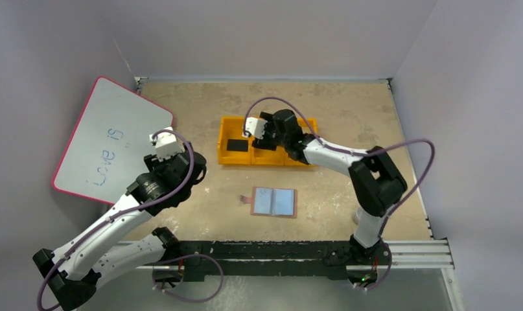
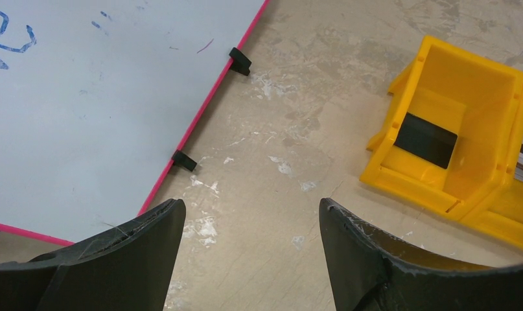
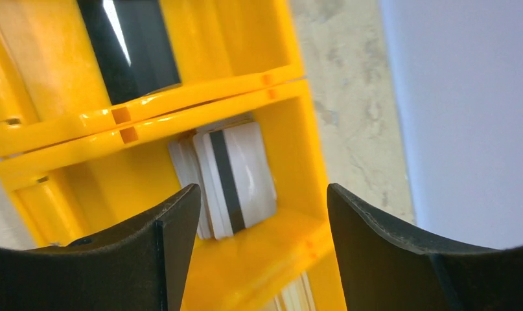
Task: Take the credit cards out of the card holder
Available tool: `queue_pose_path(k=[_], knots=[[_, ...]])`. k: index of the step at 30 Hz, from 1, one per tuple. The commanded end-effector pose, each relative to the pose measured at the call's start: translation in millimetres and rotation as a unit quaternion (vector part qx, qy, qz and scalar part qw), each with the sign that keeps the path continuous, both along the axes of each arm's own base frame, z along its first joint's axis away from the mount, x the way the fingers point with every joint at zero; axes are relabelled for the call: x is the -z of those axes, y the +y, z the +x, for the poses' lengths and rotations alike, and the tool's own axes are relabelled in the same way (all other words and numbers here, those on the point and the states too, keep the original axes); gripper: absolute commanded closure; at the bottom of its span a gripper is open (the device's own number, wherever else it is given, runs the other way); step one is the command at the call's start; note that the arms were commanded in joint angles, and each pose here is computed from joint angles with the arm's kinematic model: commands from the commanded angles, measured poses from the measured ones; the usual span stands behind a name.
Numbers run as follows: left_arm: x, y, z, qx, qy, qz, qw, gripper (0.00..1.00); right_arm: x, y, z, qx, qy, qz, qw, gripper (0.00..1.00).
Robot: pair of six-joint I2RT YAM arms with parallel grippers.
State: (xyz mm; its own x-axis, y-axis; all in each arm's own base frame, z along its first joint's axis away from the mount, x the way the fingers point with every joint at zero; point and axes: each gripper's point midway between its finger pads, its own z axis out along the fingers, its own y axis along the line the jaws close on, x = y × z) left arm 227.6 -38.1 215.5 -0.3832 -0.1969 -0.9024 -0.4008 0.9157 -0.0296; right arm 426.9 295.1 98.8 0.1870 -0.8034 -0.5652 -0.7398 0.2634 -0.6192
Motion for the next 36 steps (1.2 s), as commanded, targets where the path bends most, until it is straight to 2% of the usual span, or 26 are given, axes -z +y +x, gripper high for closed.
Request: queue_pose_path(k=[1,3,5,7,10,14,16,17,19,24,26,36], knots=[[-7.5,-0.5,3.3,-0.001,-0.016,-0.009,1.000,0.25,-93.2,1.2,-14.9,0.023,-0.053,0.146,0.988,0.26],[-7.1,-0.8,3.4,0.000,-0.015,-0.008,1.000,0.25,-114.6,-4.1,-32.6,0.033,-0.047,0.209,0.976,0.26],[-6.0,-1.9,3.7,0.001,-0.013,-0.008,1.000,0.25,-126.0,-16.0,-48.3,0.080,-0.020,0.291,0.953,0.26],[-4.6,-3.7,4.5,0.004,-0.011,-0.009,1.000,0.25,-132.4,-22.4,-69.5,0.118,0.040,0.367,0.922,0.26],[-1.9,-6.7,5.3,0.010,-0.006,-0.009,1.000,0.25,-122.5,-27.8,-92.5,0.201,0.158,0.451,0.855,0.24],[2.8,-12.9,6.8,0.022,0.004,-0.013,1.000,0.25,-84.3,-32.7,-124.7,0.286,0.288,0.472,0.783,0.20],[5.1,-17.7,7.4,0.030,0.008,-0.020,0.999,0.25,-73.6,-33.2,-138.2,0.282,0.312,0.475,0.773,0.19],[6.8,-22.0,7.6,0.039,0.010,-0.030,0.999,0.25,-65.9,-36.9,-143.1,0.298,0.323,0.482,0.758,0.19],[13.3,-36.6,8.5,0.064,0.018,-0.057,0.996,0.25,-42.4,-39.9,-163.2,0.334,0.379,0.488,0.711,0.23],[26.9,-95.7,9.5,0.161,0.042,-0.161,0.973,0.26,-22.2,-27.0,-196.2,0.304,0.464,0.536,0.636,0.34],[27.7,-114.3,10.2,0.189,0.050,-0.188,0.963,0.27,-16.3,-24.8,-202.3,0.306,0.478,0.536,0.625,0.36],[58.8,-159.9,5.1,0.260,0.118,-0.221,0.932,0.33,2.4,-8.0,-214.1,0.331,0.485,0.507,0.631,0.38]])
